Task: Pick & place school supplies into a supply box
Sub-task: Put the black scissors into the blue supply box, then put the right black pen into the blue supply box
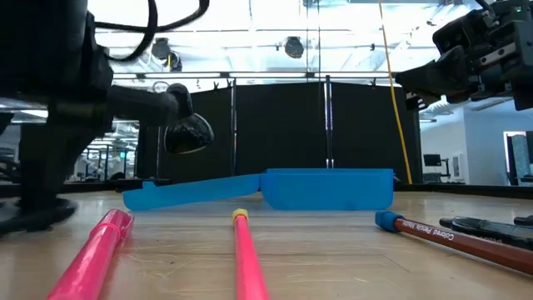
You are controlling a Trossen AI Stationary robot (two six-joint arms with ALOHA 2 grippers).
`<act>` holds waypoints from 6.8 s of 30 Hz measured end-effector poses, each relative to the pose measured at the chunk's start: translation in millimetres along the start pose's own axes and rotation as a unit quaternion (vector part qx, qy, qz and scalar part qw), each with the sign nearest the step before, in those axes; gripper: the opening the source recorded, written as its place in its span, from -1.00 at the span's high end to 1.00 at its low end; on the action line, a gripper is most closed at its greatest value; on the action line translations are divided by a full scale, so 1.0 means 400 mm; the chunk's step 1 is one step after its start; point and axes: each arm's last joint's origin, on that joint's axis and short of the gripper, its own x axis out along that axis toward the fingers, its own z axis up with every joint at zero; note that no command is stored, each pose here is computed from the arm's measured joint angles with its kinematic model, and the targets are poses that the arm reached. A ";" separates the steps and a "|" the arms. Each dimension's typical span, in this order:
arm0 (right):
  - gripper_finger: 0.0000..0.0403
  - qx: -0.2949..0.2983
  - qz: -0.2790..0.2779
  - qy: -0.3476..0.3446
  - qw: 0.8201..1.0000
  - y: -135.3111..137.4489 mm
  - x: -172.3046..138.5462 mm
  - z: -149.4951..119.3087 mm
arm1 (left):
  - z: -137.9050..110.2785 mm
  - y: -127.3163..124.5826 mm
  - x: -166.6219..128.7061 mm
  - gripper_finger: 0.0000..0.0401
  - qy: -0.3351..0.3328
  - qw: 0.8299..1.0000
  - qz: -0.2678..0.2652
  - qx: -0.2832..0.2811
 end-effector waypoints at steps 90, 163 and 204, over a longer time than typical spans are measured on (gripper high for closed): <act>1.00 0.010 0.000 0.032 0.999 0.000 0.000 -0.016 | 0.480 -0.279 -0.272 0.70 -0.101 0.874 -0.419 0.223; 1.00 0.017 0.000 0.013 1.000 0.000 -0.002 -0.006 | 0.573 -0.494 -0.118 -0.32 -0.124 0.886 -0.397 0.204; 1.00 0.000 0.030 -0.001 1.000 0.006 -0.001 0.001 | 0.418 0.273 -0.026 0.99 -0.376 0.365 -0.666 0.531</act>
